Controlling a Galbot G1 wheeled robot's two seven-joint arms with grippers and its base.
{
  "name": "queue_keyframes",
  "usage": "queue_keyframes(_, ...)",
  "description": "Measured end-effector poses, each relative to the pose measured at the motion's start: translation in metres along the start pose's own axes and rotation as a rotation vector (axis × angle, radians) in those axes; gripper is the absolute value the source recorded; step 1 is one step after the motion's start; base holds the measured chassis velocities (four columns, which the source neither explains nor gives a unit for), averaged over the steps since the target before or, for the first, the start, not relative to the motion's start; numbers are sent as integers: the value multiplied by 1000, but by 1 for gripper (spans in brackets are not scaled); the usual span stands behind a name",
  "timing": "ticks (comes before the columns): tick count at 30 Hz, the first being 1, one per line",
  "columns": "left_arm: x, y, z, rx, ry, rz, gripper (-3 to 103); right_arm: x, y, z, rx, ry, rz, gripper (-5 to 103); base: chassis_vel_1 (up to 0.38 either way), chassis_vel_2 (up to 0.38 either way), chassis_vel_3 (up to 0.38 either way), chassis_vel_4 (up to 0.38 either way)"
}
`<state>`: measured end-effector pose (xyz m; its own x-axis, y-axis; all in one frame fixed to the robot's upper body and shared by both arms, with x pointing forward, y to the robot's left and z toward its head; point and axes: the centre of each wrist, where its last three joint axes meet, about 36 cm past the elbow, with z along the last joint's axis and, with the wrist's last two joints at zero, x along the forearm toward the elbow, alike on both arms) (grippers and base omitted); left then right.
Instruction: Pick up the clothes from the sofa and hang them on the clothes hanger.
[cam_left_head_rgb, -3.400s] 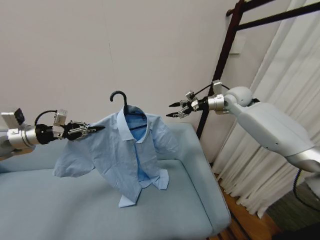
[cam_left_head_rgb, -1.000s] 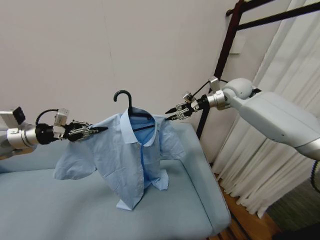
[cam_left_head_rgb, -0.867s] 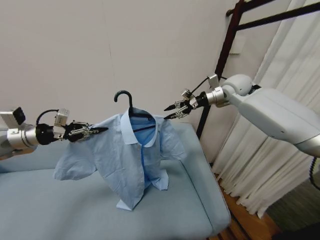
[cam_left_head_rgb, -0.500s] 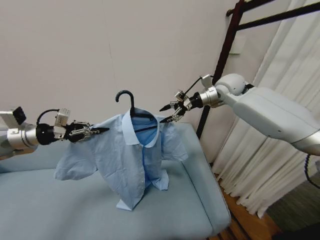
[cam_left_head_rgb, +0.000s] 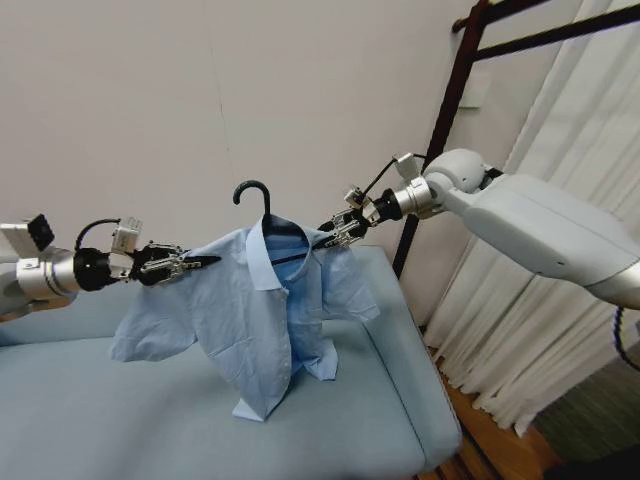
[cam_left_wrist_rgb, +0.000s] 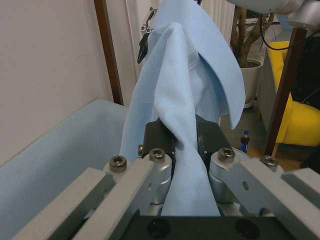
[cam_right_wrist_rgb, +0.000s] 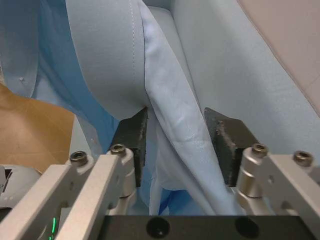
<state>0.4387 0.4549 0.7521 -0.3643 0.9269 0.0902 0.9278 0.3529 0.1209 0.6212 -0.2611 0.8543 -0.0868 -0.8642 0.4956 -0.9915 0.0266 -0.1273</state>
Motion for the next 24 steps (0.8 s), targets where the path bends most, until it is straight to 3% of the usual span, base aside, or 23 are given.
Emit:
queue_keyframes(2,0,0,0,1,-1,0,8,1,0,0,-1,-1,-1,40,0,0,0,0)
queue_keyframes(4,-1,0,1,1,-2,2,8,2,2,-2,-2,-2,-6,24,0,0,0,0)
queue_keyframes(6,-1,0,1,1,-2,1,8,2,2,-3,-4,-1,-11,24,0,0,0,0)
queue_keyframes(8,0,0,1,1,-2,-1,8,2,4,-4,-3,0,-20,16,0,0,0,0)
queue_keyframes(19,2,1,-1,-10,-12,-17,6,5,8,-12,7,5,-36,13,0,0,0,0)
queue_keyframes(21,2,1,0,-21,-27,-29,15,5,8,-13,8,4,-44,11,0,0,0,0)
queue_keyframes(23,2,1,0,-24,-31,-38,15,5,9,-12,8,3,-44,9,0,0,0,0)
queue_keyframes(24,2,1,0,-25,-36,-49,20,6,9,-12,7,2,-43,9,0,0,0,0)
